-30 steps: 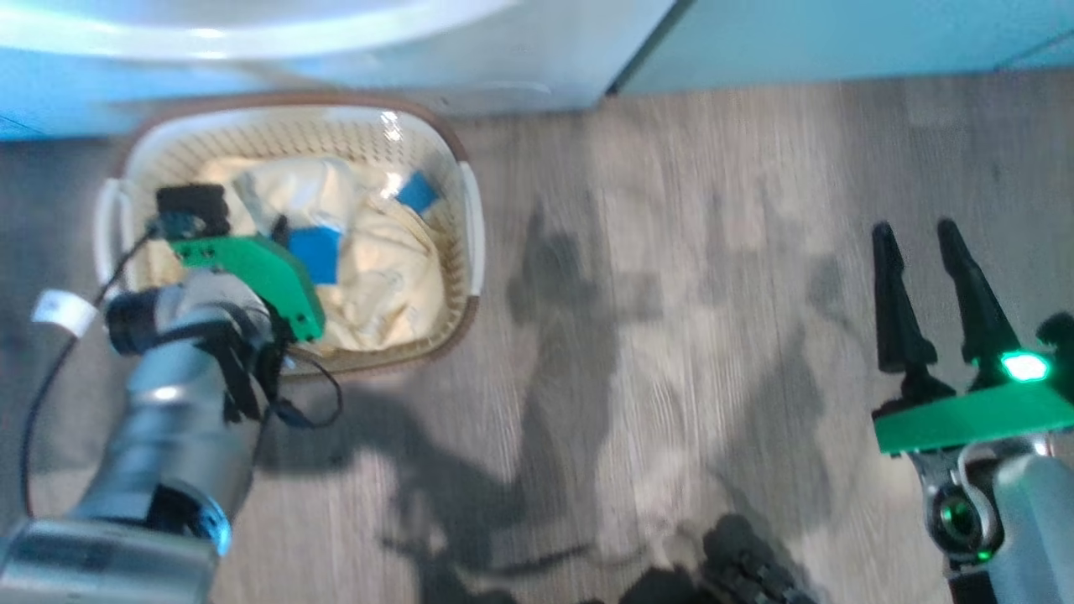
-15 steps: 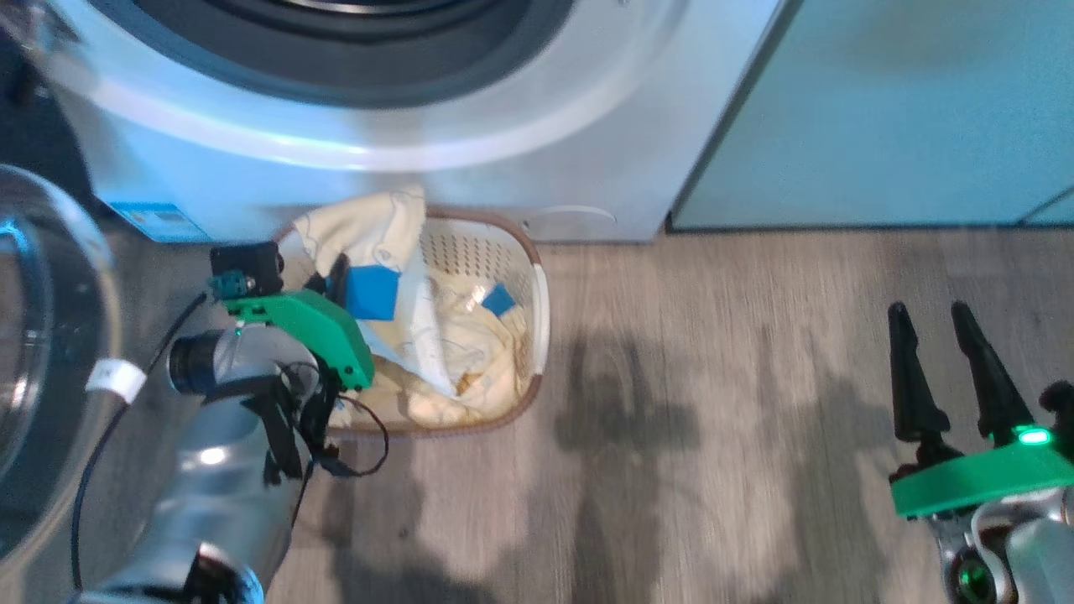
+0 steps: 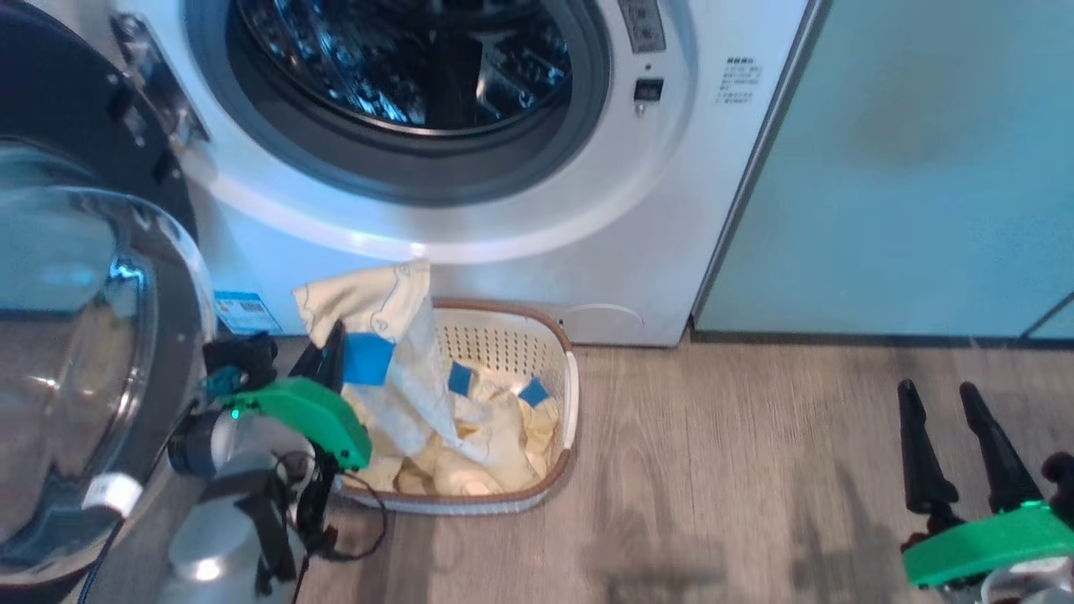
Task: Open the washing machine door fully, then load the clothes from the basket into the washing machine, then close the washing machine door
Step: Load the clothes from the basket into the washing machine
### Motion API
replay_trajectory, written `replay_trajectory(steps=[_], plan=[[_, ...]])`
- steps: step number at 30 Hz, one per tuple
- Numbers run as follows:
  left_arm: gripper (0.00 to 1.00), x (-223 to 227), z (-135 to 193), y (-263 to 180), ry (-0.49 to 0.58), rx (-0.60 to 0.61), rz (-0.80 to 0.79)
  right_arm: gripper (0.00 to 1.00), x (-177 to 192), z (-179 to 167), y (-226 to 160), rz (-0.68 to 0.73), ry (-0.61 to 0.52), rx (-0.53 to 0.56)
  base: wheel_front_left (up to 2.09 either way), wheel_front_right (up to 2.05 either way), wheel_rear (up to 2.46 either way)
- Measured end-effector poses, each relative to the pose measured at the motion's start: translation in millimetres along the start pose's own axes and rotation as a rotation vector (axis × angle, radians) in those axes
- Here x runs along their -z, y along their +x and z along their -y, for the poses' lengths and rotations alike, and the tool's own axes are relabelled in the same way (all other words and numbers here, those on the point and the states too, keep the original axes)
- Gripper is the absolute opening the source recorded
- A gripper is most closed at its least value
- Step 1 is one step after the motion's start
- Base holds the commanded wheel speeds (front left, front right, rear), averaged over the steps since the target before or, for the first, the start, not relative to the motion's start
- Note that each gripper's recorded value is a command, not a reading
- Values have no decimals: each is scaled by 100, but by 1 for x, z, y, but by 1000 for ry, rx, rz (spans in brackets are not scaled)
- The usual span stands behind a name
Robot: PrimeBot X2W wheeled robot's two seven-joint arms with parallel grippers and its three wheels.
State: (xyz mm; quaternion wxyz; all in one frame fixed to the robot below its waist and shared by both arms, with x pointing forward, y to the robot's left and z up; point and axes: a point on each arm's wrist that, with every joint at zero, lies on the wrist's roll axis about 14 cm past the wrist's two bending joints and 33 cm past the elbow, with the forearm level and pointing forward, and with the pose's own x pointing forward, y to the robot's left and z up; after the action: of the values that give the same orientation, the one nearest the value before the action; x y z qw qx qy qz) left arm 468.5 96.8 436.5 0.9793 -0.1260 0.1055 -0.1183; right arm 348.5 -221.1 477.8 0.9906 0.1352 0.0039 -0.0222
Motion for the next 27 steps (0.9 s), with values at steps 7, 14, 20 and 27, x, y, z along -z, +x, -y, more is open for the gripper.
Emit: replay_trajectory(steps=[7,14,20,27], plan=[[0,-23,-1,-25,11,-8,86,100,-4,-1,-16,16,7,-3,0,0,0],[0,-47,4,-41,26,1,178,100,-6,-2,-27,26,13,-4,0,0,0],[0,-55,6,-48,20,6,214,100,-9,2,-30,39,16,7,0,0,0],[0,-70,12,-48,23,19,260,100,-9,3,-30,38,17,11,0,0,0]])
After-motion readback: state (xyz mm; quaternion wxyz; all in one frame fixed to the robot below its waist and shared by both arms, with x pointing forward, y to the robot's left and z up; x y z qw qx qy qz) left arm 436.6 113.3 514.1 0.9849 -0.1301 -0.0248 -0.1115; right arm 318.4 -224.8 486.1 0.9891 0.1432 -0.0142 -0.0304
